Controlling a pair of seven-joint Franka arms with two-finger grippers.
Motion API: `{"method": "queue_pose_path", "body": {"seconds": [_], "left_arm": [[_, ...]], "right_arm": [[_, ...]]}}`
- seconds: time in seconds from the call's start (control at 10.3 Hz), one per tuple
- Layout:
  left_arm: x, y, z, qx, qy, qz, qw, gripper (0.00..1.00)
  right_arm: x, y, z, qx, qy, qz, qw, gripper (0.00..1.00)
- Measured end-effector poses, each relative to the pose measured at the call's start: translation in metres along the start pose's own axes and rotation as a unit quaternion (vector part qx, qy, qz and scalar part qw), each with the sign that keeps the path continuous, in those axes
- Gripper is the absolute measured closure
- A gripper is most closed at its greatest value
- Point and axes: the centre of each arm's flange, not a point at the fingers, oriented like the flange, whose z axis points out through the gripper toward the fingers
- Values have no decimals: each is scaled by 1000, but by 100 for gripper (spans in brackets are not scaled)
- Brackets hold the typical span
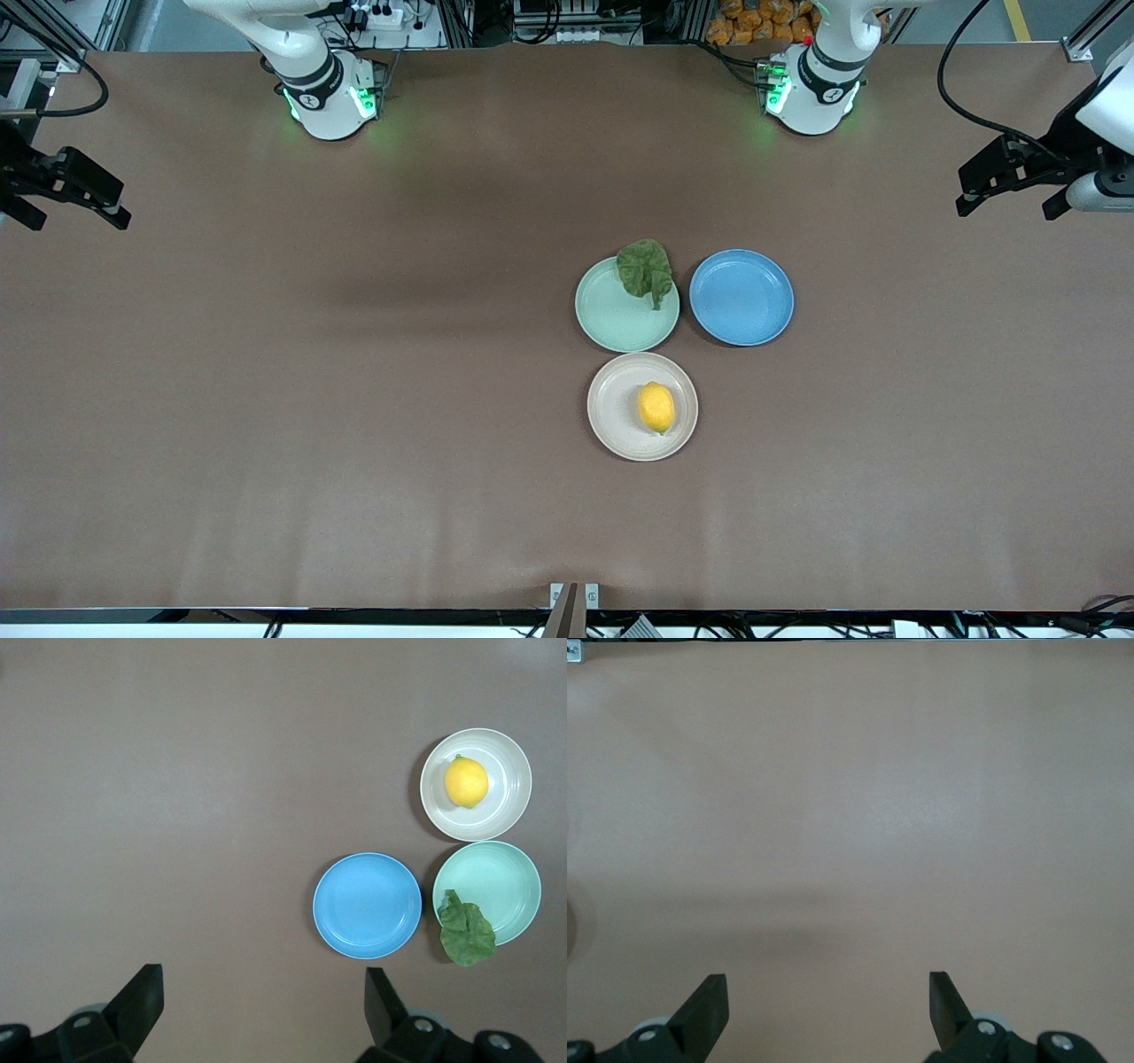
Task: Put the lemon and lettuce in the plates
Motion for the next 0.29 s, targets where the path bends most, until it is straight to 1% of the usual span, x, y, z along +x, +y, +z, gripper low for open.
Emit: {"method": "queue_pose_path", "body": {"seconds": [0.29], "left_arm": [[-3,0,-8,0,-4,0,1000,0]], "right_arm": [[0,0,0,0,-1,0,1000,0]]}}
